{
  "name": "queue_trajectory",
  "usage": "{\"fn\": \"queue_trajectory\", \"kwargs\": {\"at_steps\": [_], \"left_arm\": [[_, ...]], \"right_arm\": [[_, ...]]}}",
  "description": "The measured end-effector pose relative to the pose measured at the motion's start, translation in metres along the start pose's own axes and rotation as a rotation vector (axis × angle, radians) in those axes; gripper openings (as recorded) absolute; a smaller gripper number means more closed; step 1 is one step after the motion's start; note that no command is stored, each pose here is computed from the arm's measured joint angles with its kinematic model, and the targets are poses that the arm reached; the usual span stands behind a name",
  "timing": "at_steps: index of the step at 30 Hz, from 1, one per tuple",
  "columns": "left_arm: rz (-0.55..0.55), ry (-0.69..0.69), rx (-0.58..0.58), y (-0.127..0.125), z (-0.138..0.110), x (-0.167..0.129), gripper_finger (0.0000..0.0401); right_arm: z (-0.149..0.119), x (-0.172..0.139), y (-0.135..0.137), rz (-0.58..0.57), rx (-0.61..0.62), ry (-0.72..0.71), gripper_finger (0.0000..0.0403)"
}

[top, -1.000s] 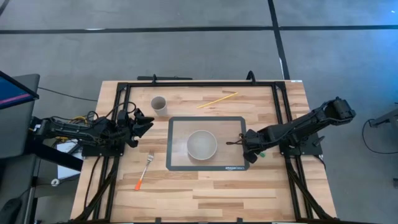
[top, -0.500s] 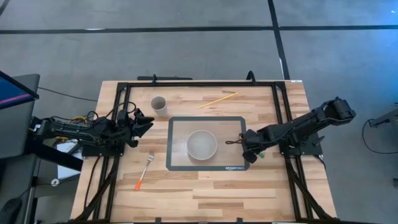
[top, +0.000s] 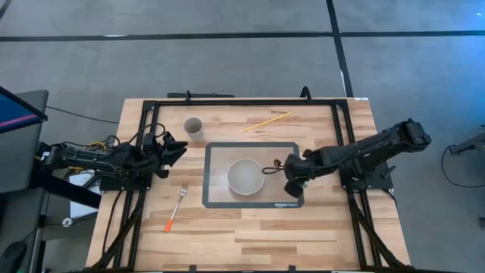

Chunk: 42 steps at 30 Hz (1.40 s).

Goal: Pick & Place Utensil
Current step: Put the green spoon into the white bowl

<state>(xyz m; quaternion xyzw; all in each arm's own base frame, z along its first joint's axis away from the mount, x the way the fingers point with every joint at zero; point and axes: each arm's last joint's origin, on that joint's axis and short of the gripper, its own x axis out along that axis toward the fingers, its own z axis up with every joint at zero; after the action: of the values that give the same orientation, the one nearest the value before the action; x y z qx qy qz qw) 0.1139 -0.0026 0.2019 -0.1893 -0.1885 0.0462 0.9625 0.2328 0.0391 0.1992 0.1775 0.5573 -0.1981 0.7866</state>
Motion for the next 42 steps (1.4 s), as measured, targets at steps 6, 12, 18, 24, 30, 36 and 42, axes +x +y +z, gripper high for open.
{"fn": "queue_trajectory", "kwargs": {"at_steps": [6, 12, 18, 24, 30, 36, 42], "left_arm": [[-0.025, 0.067, -0.015, 0.0, -0.007, 0.003, 0.0129], [0.023, 0.149, 0.026, -0.006, -0.005, 0.029, 0.0084], [-0.141, 0.276, 0.172, -0.027, -0.007, 0.069, 0.001], [-0.226, 0.442, 0.352, -0.036, -0.039, 0.088, 0.0006], [-0.254, 0.605, 0.398, -0.036, -0.077, 0.087, 0.0006], [-0.087, 0.651, 0.429, -0.025, -0.098, 0.089, 0.0006], [-0.035, 0.647, 0.368, -0.019, -0.109, 0.093, 0.0005]], "right_arm": [[0.027, -0.02, 0.016, 0.07, -0.01, -0.032, 0.0002], [0.062, -0.006, 0.039, 0.101, -0.087, 0.066, 0.0001], [0.094, 0.009, 0.063, 0.082, -0.232, 0.229, 0.0001], [0.12, 0.003, 0.071, 0.04, -0.284, 0.286, 0.0002], [0.132, -0.001, 0.075, 0.106, -0.308, 0.245, 0.0002], [0.139, 0.011, 0.072, 0.121, -0.286, 0.245, 0.0002], [0.137, 0.037, 0.077, 0.155, -0.293, 0.324, 0.0002]]}}
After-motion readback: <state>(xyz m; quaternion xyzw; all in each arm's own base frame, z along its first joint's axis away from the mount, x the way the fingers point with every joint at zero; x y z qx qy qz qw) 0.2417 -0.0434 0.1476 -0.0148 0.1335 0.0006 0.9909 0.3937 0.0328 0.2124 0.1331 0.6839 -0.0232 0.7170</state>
